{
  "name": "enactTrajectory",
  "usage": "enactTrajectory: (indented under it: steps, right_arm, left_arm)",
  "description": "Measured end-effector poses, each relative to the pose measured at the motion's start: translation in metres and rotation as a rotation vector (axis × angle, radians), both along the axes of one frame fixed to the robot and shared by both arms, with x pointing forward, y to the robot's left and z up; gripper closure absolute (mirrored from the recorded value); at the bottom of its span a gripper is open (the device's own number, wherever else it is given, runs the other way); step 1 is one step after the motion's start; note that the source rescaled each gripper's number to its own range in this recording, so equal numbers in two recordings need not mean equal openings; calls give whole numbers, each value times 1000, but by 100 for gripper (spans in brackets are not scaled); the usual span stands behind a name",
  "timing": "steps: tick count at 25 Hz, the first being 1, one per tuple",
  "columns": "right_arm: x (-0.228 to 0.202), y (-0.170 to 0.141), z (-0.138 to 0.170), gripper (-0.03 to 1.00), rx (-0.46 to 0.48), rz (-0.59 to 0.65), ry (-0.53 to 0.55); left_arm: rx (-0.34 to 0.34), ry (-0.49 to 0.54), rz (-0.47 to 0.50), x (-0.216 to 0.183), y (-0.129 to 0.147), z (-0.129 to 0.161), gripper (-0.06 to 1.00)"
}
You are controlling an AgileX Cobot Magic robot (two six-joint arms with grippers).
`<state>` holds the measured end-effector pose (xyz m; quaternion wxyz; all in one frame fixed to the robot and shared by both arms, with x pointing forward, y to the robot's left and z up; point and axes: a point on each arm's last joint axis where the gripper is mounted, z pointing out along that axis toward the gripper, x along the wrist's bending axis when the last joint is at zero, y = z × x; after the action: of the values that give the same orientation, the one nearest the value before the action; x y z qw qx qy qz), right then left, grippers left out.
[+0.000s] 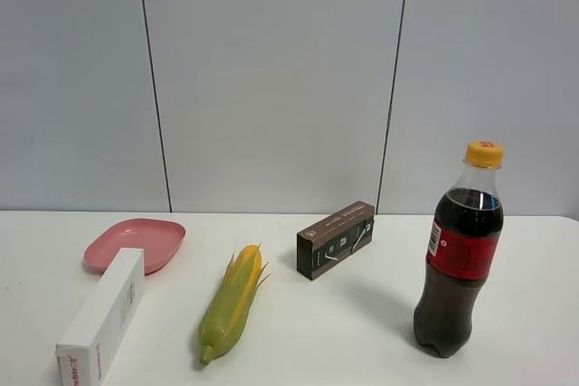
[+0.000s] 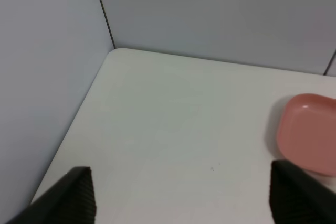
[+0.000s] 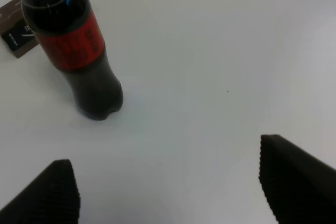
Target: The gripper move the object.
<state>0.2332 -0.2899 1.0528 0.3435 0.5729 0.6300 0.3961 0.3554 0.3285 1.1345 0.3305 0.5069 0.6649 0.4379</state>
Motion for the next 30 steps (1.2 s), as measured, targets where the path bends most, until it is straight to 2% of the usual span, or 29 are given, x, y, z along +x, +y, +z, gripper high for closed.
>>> enactTrajectory:
  steps: [4, 8, 13, 16, 20, 26, 28, 30]
  right_arm:
    - [0, 0, 0, -3, 0, 0, 0]
    - [0, 0, 0, -3, 0, 0, 0]
    - [0, 0, 0, -3, 0, 0, 0]
    - [0, 0, 0, -3, 0, 0, 0]
    - [0, 0, 0, -3, 0, 0, 0]
    - [0, 0, 0, -3, 0, 0, 0]
    - [0, 0, 0, -3, 0, 0, 0]
    - [0, 0, 0, -3, 0, 0, 0]
  left_arm:
    - [9, -39, 3, -30, -3, -17, 38]
    - [9, -5, 22, -52, -5, -38, 38]
    - [-28, -30, 27, -76, -8, -42, 38]
    - [-43, -9, 16, -89, -12, -47, 38]
    - [-12, 20, -18, -102, -15, -52, 38]
    - [54, 34, -145, -118, -25, -58, 38]
    - [41, 37, -168, -122, -28, -61, 36]
    - [16, 51, -188, -125, -31, -67, 30]
